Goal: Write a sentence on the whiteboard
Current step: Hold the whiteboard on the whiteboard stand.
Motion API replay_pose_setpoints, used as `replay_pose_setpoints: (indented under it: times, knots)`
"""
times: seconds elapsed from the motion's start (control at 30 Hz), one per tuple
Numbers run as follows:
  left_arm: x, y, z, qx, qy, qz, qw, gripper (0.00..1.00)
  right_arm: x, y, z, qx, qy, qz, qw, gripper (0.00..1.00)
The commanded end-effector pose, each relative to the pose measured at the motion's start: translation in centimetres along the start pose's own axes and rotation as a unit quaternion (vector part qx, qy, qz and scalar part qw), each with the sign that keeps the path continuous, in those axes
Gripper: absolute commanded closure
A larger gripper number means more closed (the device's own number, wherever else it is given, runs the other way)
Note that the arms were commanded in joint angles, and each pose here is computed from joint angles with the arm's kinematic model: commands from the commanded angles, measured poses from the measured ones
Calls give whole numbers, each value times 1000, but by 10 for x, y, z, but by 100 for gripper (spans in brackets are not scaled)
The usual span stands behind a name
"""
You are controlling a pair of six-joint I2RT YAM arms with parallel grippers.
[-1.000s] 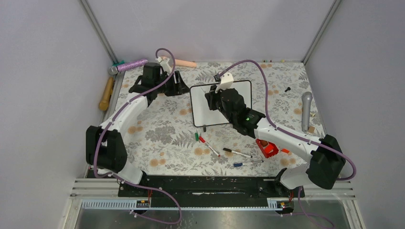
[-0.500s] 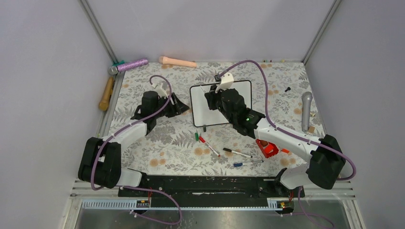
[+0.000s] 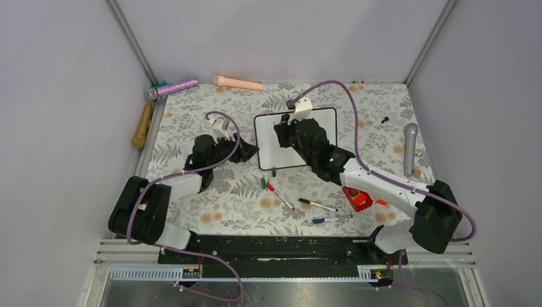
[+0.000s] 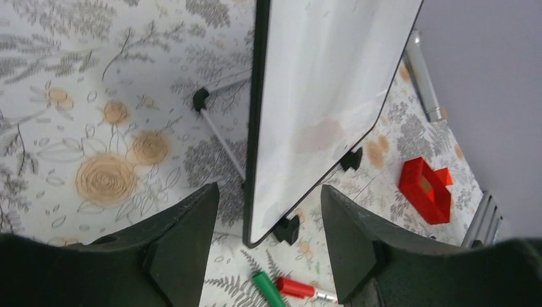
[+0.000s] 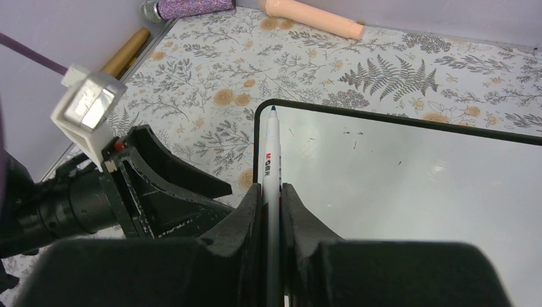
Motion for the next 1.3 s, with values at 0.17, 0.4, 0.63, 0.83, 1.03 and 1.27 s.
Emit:
replay_pose_setpoints:
  times: [0.17, 0.4, 0.63, 0.83, 1.03, 1.27]
  knots:
    - [6, 2, 4, 33, -56, 17, 998, 39, -20, 10, 0, -16, -23, 9, 1000, 100]
    - [4, -1, 27, 75, -22, -7, 997, 42, -20, 13, 1, -24, -15, 9, 1000, 100]
    - [3, 2, 37, 72, 0, -21, 997, 49, -17, 16, 5, -25, 4, 9, 1000, 100]
    - [10, 8, 47, 83, 23, -40, 995, 53, -12, 22, 14, -23, 27, 9, 999, 100]
    - [11, 12, 49, 83, 30, -54, 995, 57, -7, 23, 20, -11, 49, 4, 999, 100]
    - [12, 13, 51, 86, 32, -62, 994, 60, 3, 23, 30, 11, 86, -2, 996, 100]
Point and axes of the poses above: each gripper's point midway between its finger pads, its own z axis out along the fingers, its own y axis along the line the jaws close on, x = y × z, the point moved 5 cm from there along -z, back along the fingers, and after that the axes turned 6 degrees about -z, right-handed, at the moved point
